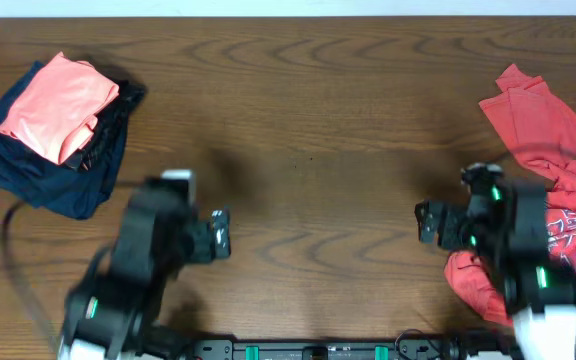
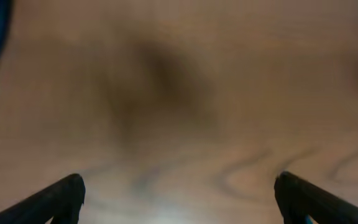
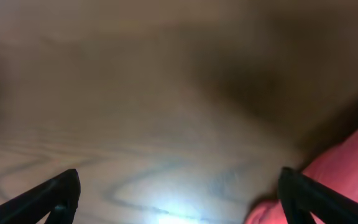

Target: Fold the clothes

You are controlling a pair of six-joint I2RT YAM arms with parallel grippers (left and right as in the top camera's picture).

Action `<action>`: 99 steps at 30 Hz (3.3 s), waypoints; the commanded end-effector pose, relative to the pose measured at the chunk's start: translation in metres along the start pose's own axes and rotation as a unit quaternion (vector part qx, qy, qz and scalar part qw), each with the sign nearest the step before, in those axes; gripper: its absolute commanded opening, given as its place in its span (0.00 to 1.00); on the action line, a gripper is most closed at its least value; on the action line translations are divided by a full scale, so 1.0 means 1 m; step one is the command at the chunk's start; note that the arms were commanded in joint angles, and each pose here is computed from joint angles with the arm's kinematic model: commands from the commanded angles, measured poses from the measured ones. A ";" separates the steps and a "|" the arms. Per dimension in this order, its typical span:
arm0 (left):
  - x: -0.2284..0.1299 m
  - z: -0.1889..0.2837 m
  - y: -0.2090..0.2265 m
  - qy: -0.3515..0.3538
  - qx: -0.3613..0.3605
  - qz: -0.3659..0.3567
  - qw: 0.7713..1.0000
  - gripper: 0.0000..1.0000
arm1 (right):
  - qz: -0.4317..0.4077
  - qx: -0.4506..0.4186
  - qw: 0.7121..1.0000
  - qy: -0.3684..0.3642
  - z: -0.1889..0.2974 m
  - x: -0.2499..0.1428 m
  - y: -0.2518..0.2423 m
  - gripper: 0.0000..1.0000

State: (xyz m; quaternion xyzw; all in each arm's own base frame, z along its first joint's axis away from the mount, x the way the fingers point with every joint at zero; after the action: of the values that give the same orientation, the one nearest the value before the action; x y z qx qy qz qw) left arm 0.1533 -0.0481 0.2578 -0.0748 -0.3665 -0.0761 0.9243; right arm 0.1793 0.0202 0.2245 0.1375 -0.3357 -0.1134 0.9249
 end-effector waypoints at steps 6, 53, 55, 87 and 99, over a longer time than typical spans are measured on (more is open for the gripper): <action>-0.022 0.037 0.007 -0.109 0.008 0.011 0.994 0.98 | 0.027 0.050 0.983 -0.177 0.060 -0.011 0.005 0.99; -0.030 0.040 0.009 -0.103 0.009 0.011 0.995 0.98 | 0.163 0.045 0.924 -0.344 0.015 -0.042 -0.017 0.99; -0.030 0.040 0.009 -0.103 0.009 0.011 0.995 0.98 | 0.162 0.047 0.911 -0.375 0.006 -0.038 -0.018 0.99; -0.030 0.040 0.009 -0.103 0.009 0.011 0.995 0.98 | 0.160 0.045 0.914 -0.369 -0.029 -0.052 -0.028 0.99; -0.051 0.031 0.035 -0.082 0.102 0.062 0.990 0.98 | 0.160 0.045 0.914 -0.369 -0.029 -0.052 -0.028 0.99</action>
State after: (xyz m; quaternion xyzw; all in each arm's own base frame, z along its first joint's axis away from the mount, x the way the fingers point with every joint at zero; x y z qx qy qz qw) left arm 0.1039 -0.0110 0.2543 -0.0363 -0.4392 0.0103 0.8976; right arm 0.1562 0.0147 0.1639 0.0781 -0.6758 0.0053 0.7329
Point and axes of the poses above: each gripper's point midway between its finger pads, its own z axis back along the fingers, its own y axis along the line the jaws close on, x = y × z, the point moved 9 cm from there along z, back along the fingers, and after that the axes turned 10 degrees about -z, right-handed, at the moved point
